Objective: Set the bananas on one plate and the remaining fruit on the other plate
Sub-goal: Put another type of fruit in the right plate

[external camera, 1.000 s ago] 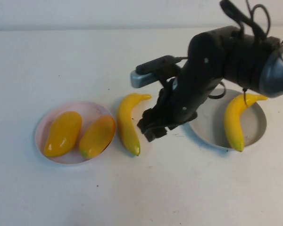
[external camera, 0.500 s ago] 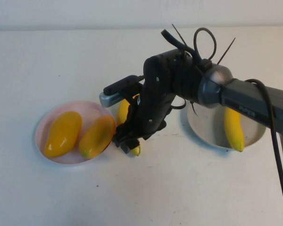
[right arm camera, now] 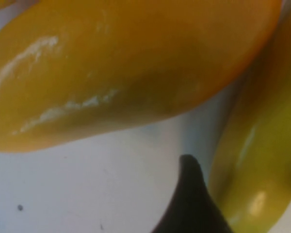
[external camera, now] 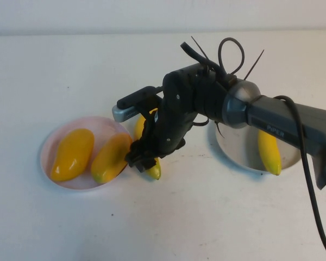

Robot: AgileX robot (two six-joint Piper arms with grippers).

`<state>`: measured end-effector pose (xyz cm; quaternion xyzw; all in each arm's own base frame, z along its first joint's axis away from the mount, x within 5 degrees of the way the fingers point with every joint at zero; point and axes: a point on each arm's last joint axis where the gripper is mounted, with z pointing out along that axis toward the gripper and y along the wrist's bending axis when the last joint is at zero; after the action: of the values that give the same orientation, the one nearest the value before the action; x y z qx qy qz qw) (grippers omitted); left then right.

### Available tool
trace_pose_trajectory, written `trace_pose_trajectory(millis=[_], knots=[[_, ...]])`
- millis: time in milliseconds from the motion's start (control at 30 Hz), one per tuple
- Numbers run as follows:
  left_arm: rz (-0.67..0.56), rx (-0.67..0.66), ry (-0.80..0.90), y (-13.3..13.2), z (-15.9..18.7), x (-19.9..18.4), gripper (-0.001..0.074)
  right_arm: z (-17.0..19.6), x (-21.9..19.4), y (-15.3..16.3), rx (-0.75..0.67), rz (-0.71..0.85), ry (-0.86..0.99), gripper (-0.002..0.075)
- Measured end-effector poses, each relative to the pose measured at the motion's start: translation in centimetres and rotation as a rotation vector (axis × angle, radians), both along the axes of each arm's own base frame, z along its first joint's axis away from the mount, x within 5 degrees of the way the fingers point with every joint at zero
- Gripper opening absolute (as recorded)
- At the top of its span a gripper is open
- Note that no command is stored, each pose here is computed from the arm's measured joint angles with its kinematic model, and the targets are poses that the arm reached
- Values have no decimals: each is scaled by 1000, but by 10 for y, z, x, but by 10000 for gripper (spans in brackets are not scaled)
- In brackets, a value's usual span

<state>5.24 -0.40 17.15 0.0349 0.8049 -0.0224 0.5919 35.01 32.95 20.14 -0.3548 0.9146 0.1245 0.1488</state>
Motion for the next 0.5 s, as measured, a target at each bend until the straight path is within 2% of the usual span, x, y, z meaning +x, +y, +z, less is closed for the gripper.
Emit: trace_pose_trajectory(millis=[233, 400, 500], knots=[[0, 0, 0, 0, 0, 0, -4, -18, 1, 1, -20, -57, 51, 405], [0, 0, 0, 0, 0, 0, -4, -17, 1, 0, -20, -93, 66, 311], [0, 0, 0, 0, 0, 0, -4, -5, -1, -5, -41, -119, 59, 298]])
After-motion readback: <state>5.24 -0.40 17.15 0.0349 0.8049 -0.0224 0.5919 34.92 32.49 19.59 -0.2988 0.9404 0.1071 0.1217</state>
